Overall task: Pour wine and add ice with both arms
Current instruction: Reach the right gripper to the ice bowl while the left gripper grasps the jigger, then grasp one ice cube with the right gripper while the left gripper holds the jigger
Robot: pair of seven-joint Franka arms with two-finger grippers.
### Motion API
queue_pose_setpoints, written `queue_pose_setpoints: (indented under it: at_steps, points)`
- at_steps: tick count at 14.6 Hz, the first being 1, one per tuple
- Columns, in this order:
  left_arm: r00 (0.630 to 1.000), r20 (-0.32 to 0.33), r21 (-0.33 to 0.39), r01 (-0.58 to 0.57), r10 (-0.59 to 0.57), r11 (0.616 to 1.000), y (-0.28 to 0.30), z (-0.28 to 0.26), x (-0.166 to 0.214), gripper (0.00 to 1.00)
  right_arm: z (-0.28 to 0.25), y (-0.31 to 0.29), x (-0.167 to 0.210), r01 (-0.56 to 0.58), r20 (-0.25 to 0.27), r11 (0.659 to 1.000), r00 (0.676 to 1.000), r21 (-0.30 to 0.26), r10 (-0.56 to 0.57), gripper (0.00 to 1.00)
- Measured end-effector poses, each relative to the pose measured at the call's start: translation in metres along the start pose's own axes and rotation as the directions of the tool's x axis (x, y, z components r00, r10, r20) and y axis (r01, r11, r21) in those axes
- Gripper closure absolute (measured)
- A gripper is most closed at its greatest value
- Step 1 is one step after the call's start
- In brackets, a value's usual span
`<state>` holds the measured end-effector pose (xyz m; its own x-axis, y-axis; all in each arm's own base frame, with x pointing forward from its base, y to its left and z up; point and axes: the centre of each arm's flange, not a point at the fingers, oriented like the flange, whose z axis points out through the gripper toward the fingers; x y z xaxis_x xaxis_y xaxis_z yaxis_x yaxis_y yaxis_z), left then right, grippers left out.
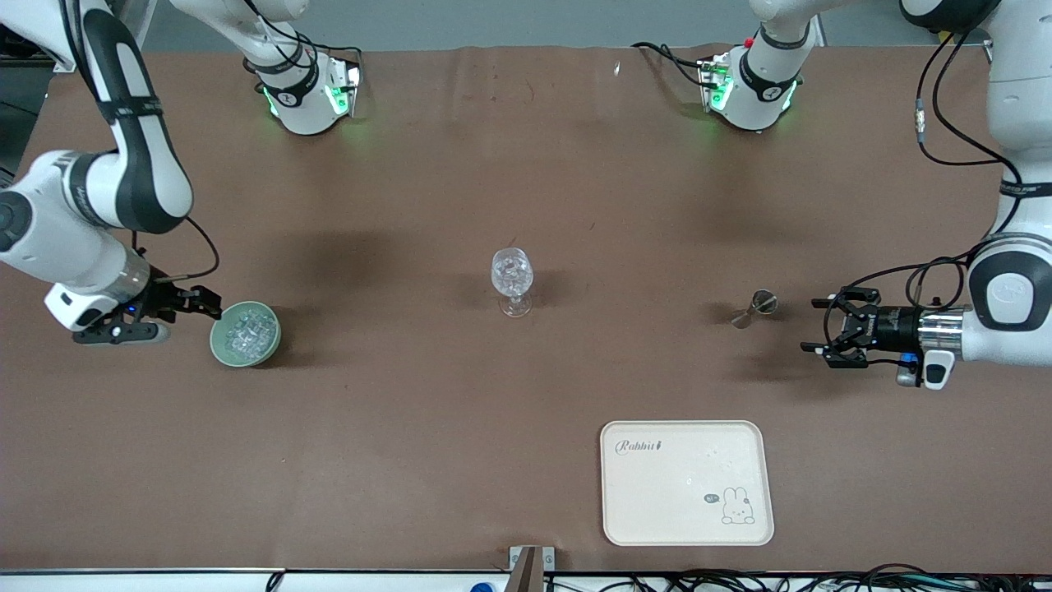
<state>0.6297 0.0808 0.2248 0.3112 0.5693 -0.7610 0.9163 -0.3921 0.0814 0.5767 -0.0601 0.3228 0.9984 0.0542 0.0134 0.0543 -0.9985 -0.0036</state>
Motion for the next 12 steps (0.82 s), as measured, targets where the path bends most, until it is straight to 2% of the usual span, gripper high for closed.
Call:
queue_pose_setpoints:
  at_steps: [3,6,8,12]
  points:
    - [0.998,0.046,-0.028,0.054,-0.053,0.998,-0.009,0.027,0.02,0.04,0.03,-0.01,0.008,-0.003,-0.02,1.0,1.0,-0.004,0.003,0.2]
    - [0.993,0.084,-0.034,0.08,-0.077,0.996,-0.015,0.044,0.03,0.05,0.055,-0.018,0.011,-0.005,-0.017,1.0,1.0,-0.005,0.005,0.25]
    - [0.991,0.111,-0.042,0.083,-0.078,0.996,-0.019,0.054,0.035,0.09,0.068,-0.017,0.012,-0.009,-0.023,1.0,1.0,-0.007,0.009,0.31]
    - [0.987,0.146,-0.044,0.068,-0.061,0.997,-0.028,0.071,0.041,0.13,0.088,-0.017,0.011,-0.009,-0.01,1.0,1.0,-0.007,0.009,0.36]
